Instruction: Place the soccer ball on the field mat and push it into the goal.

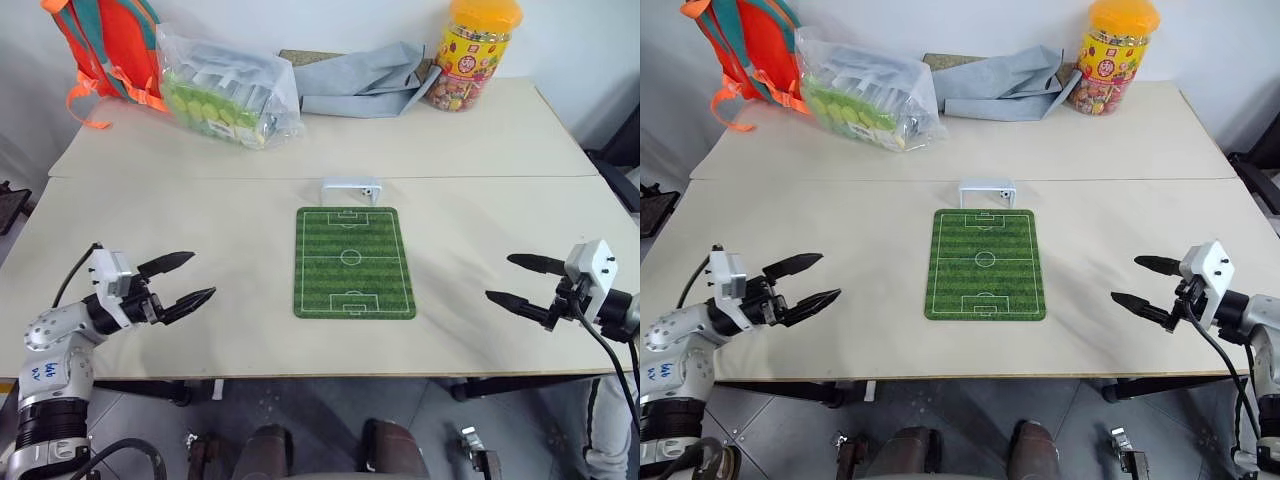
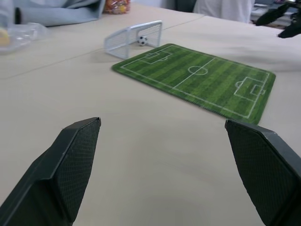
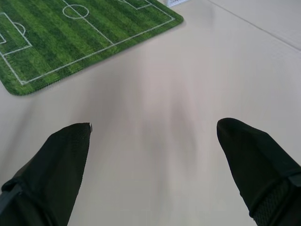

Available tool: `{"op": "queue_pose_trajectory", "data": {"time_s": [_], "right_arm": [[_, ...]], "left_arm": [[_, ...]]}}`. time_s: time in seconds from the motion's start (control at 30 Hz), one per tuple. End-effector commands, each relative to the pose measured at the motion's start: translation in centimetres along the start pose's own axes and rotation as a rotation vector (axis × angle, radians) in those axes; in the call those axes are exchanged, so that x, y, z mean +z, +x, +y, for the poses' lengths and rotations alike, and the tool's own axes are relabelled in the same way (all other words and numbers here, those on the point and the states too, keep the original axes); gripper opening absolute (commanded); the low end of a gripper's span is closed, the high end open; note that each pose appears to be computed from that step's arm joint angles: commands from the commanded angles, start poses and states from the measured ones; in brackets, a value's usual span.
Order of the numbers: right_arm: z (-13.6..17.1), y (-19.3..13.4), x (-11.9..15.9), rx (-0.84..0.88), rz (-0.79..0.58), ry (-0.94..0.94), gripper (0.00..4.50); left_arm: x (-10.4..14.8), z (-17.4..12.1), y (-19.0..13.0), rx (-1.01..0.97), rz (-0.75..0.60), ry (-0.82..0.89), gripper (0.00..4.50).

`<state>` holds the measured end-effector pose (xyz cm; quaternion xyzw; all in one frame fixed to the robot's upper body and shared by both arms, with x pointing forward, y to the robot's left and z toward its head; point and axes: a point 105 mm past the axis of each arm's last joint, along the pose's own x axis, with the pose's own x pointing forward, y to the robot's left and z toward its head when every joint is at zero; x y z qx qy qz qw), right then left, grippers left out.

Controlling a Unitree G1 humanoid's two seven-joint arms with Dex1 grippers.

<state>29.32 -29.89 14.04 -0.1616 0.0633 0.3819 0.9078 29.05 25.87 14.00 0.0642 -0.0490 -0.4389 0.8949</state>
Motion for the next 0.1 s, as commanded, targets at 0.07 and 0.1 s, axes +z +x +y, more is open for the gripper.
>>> {"op": "queue_pose_trajectory", "data": {"time_s": [0.07, 0.1], "right_arm": [[-0.16, -0.39, 0.49, -0.027, -0.042, 0.01, 4.48], [-0.05, -0.34, 0.29, -0.032, -0.039, 0.021, 4.48]], "left_arm": [[0.36, 0.61, -0.88, 0.005, -0.002, 0.009, 4.5], [0.21, 0.69, -1.08, 0.004, 0.014, 0.015, 4.5]]}}
